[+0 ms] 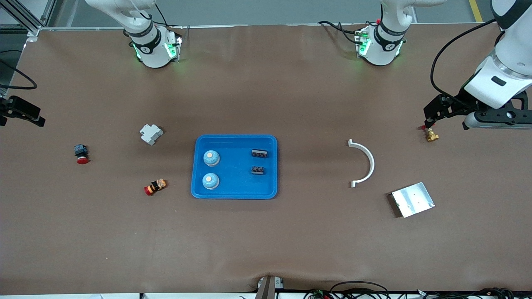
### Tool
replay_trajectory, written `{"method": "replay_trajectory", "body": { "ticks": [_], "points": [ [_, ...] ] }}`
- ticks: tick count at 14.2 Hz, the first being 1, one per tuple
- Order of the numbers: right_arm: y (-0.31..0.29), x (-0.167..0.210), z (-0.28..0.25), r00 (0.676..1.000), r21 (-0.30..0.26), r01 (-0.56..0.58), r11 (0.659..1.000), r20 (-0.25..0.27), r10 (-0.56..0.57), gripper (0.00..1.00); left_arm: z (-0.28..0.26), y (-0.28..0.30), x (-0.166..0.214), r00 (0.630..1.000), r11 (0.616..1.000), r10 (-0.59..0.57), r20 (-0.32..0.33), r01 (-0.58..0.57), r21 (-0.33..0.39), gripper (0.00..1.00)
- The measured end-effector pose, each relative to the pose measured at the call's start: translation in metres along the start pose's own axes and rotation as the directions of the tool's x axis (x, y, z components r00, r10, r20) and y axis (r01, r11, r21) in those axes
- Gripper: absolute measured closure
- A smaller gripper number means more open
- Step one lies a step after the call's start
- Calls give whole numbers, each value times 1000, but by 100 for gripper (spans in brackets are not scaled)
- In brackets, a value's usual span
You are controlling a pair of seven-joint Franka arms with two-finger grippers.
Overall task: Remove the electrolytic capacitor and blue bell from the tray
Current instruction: 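Move the right gripper and the left gripper toward the blue tray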
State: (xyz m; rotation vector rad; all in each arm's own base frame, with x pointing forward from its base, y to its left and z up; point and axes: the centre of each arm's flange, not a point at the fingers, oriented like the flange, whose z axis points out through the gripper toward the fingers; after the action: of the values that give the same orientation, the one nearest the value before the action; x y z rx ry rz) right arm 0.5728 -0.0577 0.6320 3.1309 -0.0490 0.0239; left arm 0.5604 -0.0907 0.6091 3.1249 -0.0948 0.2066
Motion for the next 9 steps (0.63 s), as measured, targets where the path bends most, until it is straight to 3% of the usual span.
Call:
{"method": "replay_trajectory", "body": {
  "ticks": [6,9],
  "points": [
    [0,0,0,1000,0,0,1000,0,0,0,4,5,1,1000,1000,2,6,-2,-1,0],
    [1,0,0,1000,0,-1,1000,1,1,0,8,6,2,994,994,-111,14,111,1,0]
  ]
}}
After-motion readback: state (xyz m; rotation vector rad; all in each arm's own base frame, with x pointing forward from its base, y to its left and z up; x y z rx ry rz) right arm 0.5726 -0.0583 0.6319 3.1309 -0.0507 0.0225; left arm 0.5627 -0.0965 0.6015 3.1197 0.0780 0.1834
